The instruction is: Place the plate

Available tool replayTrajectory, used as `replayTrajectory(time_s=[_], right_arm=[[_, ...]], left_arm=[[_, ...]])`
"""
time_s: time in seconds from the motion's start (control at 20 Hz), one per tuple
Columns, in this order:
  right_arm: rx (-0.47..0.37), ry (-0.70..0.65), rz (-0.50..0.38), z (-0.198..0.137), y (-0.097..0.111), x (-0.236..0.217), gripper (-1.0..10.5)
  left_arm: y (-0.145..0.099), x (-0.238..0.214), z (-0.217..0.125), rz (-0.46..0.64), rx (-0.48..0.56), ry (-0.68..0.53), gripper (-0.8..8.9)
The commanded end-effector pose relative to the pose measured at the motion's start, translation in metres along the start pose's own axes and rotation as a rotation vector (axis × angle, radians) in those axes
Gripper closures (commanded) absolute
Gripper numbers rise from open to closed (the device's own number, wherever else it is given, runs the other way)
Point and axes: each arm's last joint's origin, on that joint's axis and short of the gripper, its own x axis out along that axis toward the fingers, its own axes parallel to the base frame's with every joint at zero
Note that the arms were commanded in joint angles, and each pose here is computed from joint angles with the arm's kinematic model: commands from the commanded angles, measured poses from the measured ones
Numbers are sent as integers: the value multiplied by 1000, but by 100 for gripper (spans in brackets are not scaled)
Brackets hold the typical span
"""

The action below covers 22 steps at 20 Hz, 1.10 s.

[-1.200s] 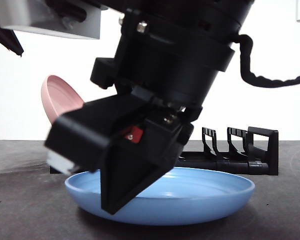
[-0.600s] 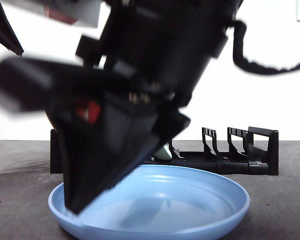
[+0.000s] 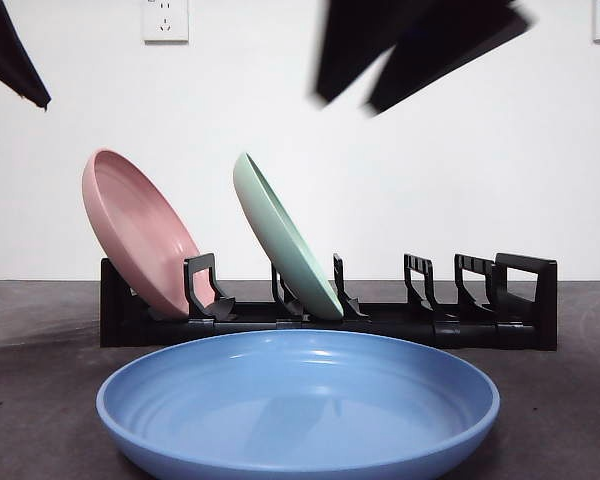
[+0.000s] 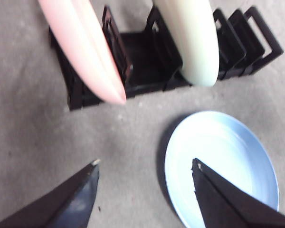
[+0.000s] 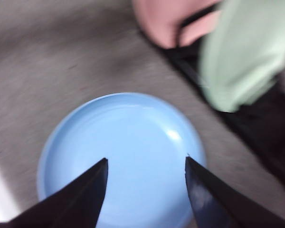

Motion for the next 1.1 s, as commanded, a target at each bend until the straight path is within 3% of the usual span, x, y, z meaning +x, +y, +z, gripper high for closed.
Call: replayTrajectory(time_s=[0.05,0.25,0.5,0.9,1.1], right_arm=[[78,-65,-74,5,-24,-20,687],[189,-99,-223,-2,-70,-43,687],[310,-76,-256,-13,-108,-51,687],[340,-57,-306,-19,-120,-55,687],[339,-56,-308,-19,-120,-55,687]], left_arm=[[-3,-2,9,-12,-12,-60,502],[-3,-3,18,33,-50,-143,501],[-5,-10,54,165,-54,-190,501],[-12,11,144,333,-43,49,501],[-16,42,163,374,-20,120,502]])
